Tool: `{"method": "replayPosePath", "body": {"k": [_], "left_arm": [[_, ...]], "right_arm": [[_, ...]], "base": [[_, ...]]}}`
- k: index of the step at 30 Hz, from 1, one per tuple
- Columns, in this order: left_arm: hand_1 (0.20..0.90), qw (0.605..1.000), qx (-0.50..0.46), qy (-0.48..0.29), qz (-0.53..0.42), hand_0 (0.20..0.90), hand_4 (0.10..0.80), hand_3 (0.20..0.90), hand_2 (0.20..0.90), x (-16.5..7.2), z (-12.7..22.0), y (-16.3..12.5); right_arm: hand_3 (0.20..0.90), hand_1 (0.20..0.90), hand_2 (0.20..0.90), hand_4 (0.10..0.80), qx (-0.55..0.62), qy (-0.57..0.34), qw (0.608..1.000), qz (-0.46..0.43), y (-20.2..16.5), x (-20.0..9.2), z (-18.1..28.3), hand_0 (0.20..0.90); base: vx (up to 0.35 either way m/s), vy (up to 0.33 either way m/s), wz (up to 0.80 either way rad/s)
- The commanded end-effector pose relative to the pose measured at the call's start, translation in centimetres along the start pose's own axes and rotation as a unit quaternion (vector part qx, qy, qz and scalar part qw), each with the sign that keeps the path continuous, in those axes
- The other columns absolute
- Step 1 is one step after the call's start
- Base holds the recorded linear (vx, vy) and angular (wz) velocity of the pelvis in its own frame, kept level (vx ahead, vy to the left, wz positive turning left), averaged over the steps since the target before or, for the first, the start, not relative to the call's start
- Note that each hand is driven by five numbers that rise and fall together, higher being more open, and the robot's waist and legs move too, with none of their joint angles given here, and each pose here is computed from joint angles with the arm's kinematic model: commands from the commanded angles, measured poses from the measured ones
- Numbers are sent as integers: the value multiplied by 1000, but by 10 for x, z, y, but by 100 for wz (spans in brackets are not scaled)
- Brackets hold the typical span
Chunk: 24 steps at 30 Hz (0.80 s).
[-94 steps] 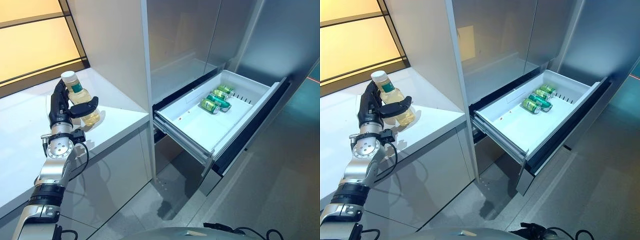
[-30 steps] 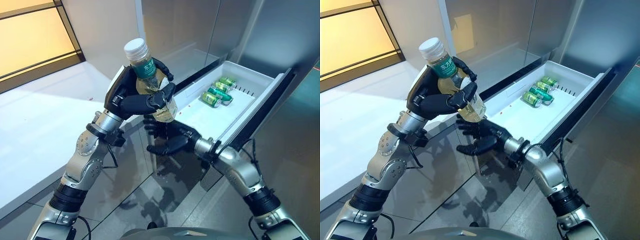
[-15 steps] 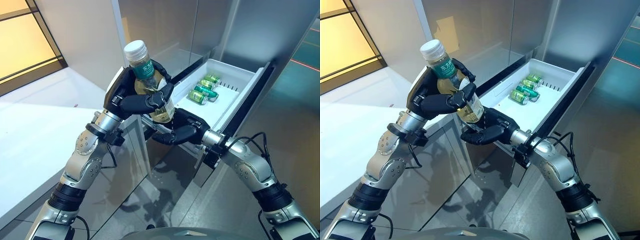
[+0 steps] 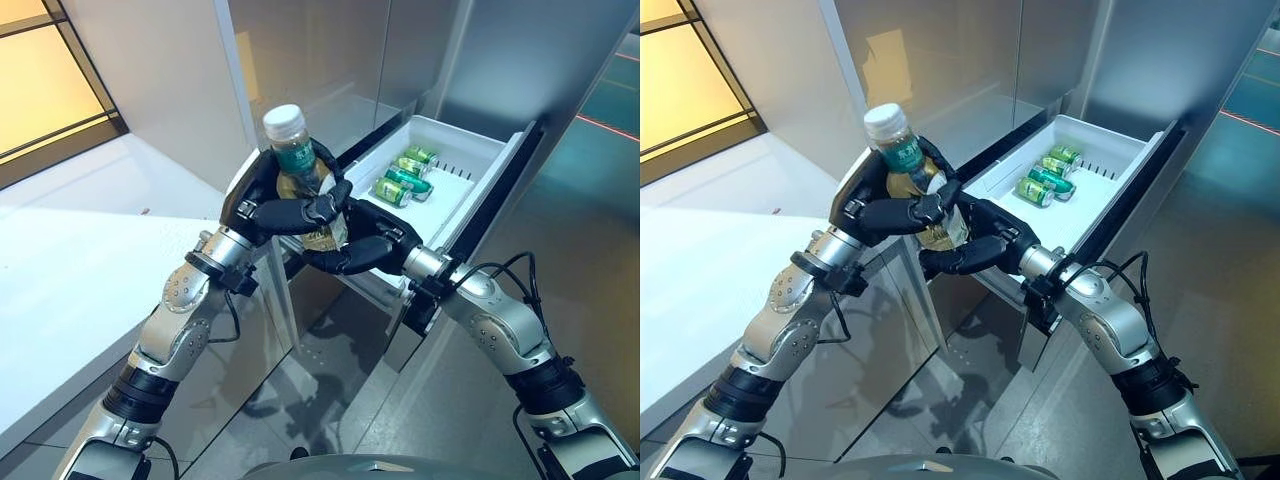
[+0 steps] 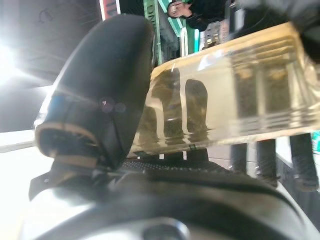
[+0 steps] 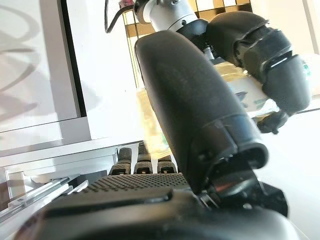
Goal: Put drinks into fridge and close the fridge
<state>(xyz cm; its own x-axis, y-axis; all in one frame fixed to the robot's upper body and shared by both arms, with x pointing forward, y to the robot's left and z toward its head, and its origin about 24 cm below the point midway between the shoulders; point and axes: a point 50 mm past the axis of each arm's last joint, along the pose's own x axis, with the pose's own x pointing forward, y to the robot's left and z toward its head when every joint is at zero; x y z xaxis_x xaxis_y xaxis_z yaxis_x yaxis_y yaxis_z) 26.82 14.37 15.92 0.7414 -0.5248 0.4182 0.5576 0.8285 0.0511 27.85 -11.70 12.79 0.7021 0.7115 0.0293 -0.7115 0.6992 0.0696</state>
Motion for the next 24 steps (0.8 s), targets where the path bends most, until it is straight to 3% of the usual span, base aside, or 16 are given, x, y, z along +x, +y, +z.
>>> {"method": "replayPosePath", "body": {"k": [1,11,12,13,14,24], "left_arm": [[300,985,66,-156,-38,300,100,200,300,39,61,-3],[300,985,69,-140,-77,300,100,200,300,40,56,-8],[300,984,57,-143,-91,300,100,200,300,40,56,-12],[300,983,50,-146,-99,300,100,200,300,41,56,-14],[300,981,43,-153,-108,300,100,200,300,41,57,-18],[300,964,10,-235,-124,300,100,200,300,41,72,-35]], "right_arm": [[900,900,900,800,-48,-168,982,76,25,12,77,900],[900,900,900,800,-57,-120,986,99,27,13,70,900],[680,712,712,580,-57,-111,987,104,27,13,67,712],[313,396,396,213,-56,-106,987,108,27,13,65,396],[200,300,300,100,-59,-100,987,112,29,14,63,300],[200,300,300,100,-45,-62,991,110,32,20,51,300]], "base": [[0,0,0],[0,0,0],[0,0,0],[0,0,0],[0,0,0],[3,1,0]]}}
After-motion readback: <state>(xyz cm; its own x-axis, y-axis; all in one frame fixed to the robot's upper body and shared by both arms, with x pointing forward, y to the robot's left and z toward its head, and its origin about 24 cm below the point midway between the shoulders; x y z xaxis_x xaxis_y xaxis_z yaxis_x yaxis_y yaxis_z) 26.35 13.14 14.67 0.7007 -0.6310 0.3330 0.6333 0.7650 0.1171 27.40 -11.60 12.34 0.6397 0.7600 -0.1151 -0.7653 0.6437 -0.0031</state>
